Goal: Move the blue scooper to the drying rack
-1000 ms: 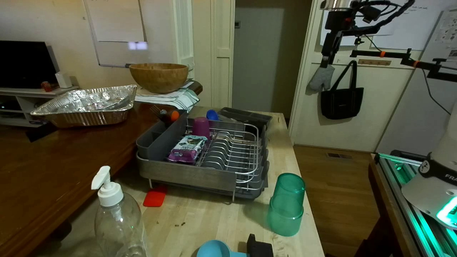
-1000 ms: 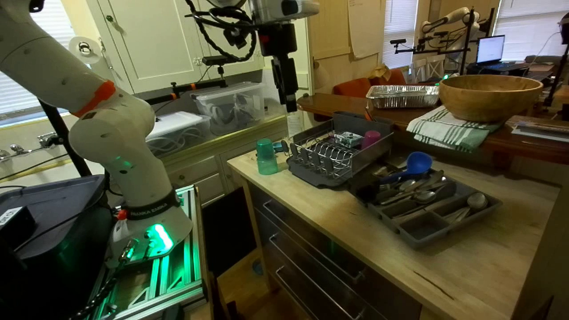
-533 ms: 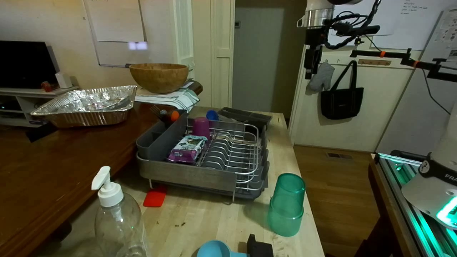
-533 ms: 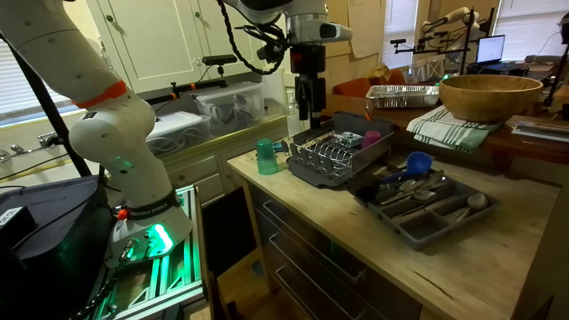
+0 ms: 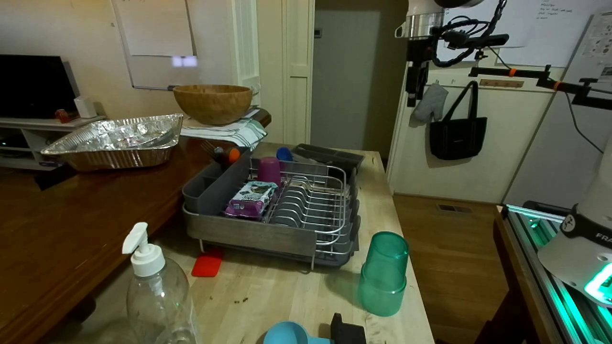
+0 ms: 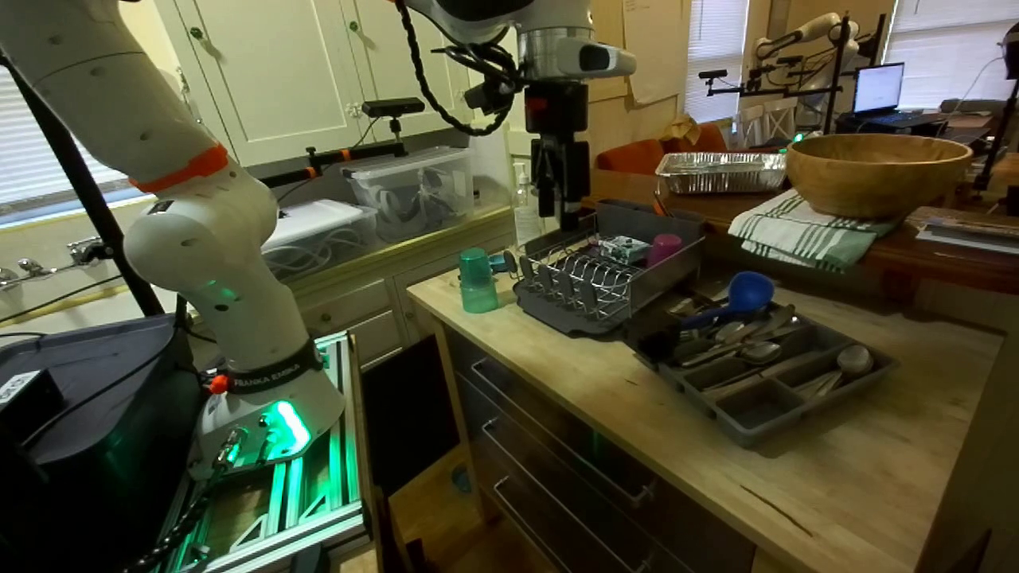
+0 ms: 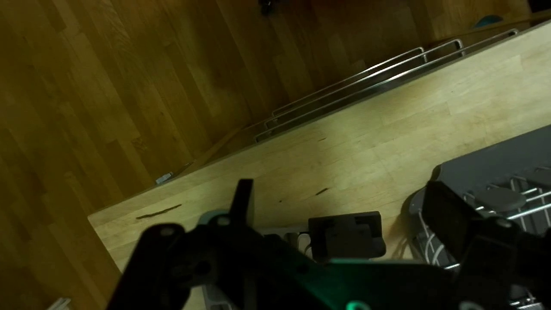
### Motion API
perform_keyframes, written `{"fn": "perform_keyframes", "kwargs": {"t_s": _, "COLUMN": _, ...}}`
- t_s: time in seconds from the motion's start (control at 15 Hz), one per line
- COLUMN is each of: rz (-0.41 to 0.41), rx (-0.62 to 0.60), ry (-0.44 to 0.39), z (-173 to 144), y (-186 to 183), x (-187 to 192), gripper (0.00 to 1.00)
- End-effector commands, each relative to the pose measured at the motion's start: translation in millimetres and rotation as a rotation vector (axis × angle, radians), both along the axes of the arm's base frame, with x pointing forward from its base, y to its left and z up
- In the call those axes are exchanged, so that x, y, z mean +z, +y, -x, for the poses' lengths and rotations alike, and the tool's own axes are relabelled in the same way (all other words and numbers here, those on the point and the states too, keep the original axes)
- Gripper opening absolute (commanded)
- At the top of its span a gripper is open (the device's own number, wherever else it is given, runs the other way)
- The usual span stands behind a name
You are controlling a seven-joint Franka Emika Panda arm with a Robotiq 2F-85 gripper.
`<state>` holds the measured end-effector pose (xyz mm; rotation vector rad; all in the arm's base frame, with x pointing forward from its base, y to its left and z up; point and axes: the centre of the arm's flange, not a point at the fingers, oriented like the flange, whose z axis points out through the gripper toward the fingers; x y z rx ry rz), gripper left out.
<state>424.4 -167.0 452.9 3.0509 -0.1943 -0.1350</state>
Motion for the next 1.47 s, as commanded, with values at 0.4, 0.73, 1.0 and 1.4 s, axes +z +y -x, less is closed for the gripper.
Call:
{"fn": "perform_keyframes", "kwargs": {"t_s": 0.4, "rz": -0.006, "rx": 0.214, "ry": 0.203, "z": -118.7, "y": 2.3, "x": -96.1, "gripper": 1.00}}
{"fn": "perform_keyframes", "kwargs": {"t_s": 0.73, "rz": -0.042, "rx": 0.229, "ry": 0.274, "z": -169.8, "y": 1.9, "x": -140.1, "gripper": 1.00}}
{"fn": "perform_keyframes", "kwargs": {"t_s": 1.0, "rz": -0.085, "rx": 0.166, "ry": 0.315, "z": -187.5, "y": -1.8, "x": -172.8, "gripper": 1.00}}
{"fn": "perform_keyframes", "kwargs": {"t_s": 1.4, "rz": -0.054, "rx": 0.196, "ry": 0.336, "z": -175.0, "y": 3.4, "x": -182.9, "gripper": 1.00}}
